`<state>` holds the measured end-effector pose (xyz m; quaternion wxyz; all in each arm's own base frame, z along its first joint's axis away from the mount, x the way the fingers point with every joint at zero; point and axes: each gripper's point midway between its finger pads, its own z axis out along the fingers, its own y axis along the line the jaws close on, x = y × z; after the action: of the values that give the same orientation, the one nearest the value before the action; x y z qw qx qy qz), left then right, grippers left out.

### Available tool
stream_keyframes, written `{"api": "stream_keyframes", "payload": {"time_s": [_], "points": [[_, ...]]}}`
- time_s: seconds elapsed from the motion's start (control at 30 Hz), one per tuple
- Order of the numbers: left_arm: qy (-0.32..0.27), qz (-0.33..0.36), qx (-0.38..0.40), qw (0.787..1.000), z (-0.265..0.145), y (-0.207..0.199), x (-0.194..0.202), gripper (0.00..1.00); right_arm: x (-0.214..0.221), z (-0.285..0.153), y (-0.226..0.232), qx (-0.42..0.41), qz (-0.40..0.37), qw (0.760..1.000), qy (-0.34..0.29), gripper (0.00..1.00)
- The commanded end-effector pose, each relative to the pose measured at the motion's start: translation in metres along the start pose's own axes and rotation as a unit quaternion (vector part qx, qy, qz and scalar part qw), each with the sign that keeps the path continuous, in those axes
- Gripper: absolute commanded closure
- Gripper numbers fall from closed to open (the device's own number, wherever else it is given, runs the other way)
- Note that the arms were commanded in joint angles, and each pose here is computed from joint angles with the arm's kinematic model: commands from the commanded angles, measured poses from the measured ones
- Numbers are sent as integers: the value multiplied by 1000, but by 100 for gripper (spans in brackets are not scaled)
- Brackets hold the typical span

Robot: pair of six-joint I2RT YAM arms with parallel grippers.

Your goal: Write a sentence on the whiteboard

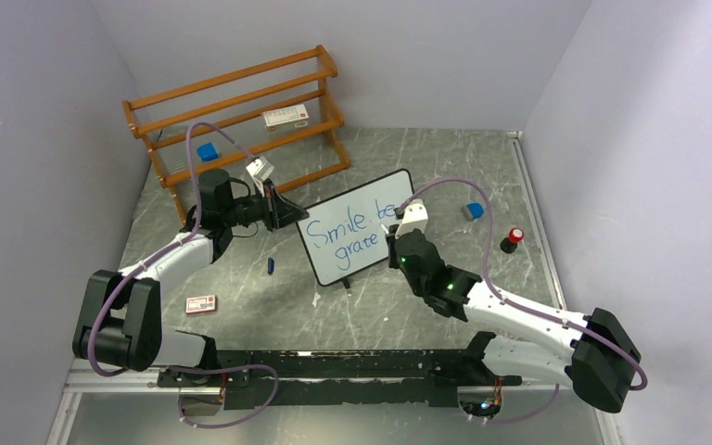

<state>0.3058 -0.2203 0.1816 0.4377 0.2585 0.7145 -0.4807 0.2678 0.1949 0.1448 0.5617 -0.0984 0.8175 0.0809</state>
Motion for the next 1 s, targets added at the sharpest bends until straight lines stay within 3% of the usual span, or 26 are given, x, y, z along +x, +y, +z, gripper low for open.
{"api": "stream_keyframes", "payload": {"time_s": [0.0,0.4,0.97], "points": [[17,5,-14,1000,0,12,12,95,-13,2,4,-8,8,1000,-12,100],[17,4,-15,1000,1,12,12,95,3,-3,12,-39,1,999,17,100],[18,4,-15,1000,1,13,12,95,40,-12,0,-23,-1,997,79,100]]}}
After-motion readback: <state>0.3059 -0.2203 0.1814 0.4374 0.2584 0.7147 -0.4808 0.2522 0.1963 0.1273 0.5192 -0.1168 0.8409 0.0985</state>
